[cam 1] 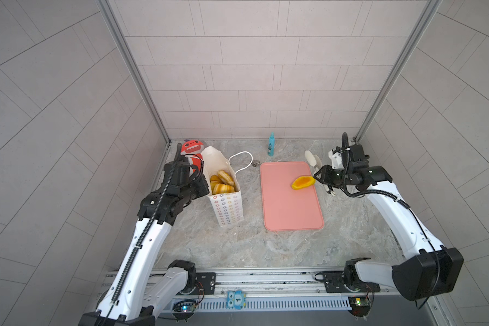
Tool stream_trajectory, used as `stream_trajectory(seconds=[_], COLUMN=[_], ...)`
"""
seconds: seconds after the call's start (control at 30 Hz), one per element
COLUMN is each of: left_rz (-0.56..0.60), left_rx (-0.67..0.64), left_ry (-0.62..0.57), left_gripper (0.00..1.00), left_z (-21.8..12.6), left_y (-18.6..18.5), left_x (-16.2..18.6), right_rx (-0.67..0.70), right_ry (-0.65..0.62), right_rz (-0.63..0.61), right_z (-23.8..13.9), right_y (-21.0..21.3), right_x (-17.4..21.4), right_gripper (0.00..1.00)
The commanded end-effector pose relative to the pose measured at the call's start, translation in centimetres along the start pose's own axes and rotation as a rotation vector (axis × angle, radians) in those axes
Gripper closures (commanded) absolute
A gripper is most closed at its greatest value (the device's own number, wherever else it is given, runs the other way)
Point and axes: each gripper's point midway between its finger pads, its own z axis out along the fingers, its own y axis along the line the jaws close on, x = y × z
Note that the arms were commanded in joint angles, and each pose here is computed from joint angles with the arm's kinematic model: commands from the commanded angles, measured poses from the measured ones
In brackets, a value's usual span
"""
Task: Place the fake bread into the paper bag
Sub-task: 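Move the tongs with the right gripper back over the pink tray, then close the tongs on the yellow-orange bread slice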
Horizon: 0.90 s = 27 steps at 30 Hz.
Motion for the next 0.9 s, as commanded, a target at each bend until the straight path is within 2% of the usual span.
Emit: stream_trajectory(seconds=[0.0, 0.23, 0.57, 0.87], left_rz=[0.007, 0.008, 0.011, 0.012], left_rx=[0.004, 0.003, 0.002, -0.003], left_ry=[-0.01, -0.008, -0.006, -0.001], left_gripper=[0.94, 0.94, 0.94, 0.94], left_z=[-0.1, 0.0, 0.1, 0.3], left_y=[-0.1, -0.1, -0.1, 0.1], left_x=[-0.4, -0.4, -0.3, -0.2], right_rx=[-0.1, -0.131, -0.099, -0.129], right_ry=[-0.056, -0.003, 0.075, 0.126], right_rz=[0.042, 0.152, 0.263, 0.334], right_z=[-0.8, 1.2, 3.4, 5.6], right_y=[1.0, -1.2, -4.0, -4.9], right_x=[-0.8, 1.2, 4.6, 5.2], right_gripper=[0.61, 0.61, 0.57, 0.56])
